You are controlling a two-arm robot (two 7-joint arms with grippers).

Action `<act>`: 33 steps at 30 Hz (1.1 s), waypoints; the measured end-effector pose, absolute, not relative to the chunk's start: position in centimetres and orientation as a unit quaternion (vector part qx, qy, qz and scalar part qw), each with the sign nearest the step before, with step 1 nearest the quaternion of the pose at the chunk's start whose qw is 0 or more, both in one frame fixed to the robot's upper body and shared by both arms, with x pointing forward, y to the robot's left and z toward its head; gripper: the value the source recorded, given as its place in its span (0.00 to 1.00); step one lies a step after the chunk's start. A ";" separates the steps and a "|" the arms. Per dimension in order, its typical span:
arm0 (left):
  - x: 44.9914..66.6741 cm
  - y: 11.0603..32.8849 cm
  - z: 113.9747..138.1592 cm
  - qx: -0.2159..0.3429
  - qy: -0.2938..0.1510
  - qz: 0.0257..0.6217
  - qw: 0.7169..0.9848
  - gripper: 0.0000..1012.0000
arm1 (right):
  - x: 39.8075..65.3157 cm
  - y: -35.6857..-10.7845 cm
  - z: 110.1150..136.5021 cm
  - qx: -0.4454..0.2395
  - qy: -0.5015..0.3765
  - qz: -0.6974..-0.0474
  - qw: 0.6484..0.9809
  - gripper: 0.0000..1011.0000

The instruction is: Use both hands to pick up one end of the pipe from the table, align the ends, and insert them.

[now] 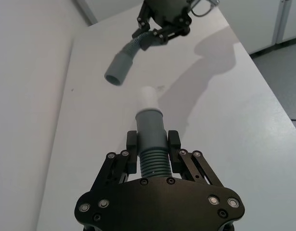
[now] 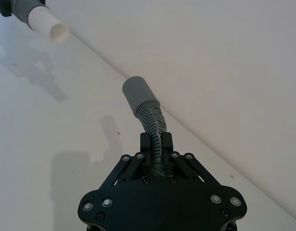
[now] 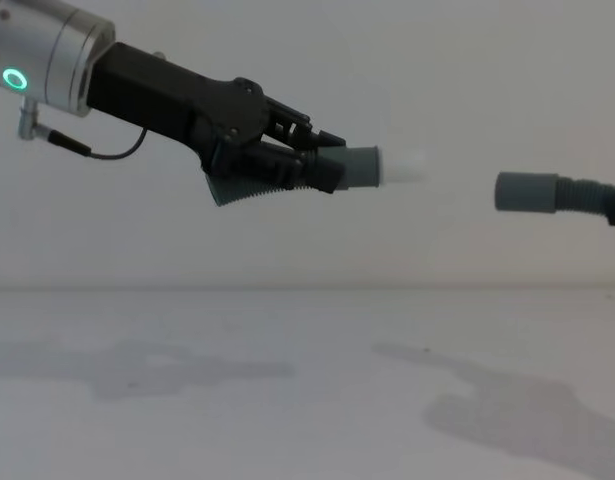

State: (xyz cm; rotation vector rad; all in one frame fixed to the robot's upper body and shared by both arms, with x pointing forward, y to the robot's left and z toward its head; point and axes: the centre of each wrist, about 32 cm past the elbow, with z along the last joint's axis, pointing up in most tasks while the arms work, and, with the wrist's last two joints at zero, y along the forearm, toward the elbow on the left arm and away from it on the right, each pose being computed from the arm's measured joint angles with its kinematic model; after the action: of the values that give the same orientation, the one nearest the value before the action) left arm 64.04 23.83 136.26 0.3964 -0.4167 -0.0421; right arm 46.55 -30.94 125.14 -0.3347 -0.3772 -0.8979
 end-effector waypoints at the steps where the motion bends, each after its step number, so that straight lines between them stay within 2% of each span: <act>1: 64.1 23.8 136.3 0.196 -0.206 -0.022 0.958 0.36 | 46.5 -31.1 125.2 -0.159 -0.180 -0.429 0.871 0.11; 17: 64.4 23.7 137.1 0.204 -0.216 -0.040 0.954 0.36 | 45.6 -33.1 126.4 -0.178 -0.152 -0.403 0.885 0.10; 33: 64.5 23.7 137.3 0.207 -0.218 -0.044 0.953 0.36 | 45.0 -32.3 127.3 -0.154 -0.130 -0.359 0.911 0.10</act>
State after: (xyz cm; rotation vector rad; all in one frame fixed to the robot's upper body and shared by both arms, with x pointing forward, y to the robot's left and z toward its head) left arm 64.47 23.70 137.33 0.4201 -0.4439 -0.0895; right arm 45.02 -32.26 127.28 -0.3166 -0.2687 -0.7395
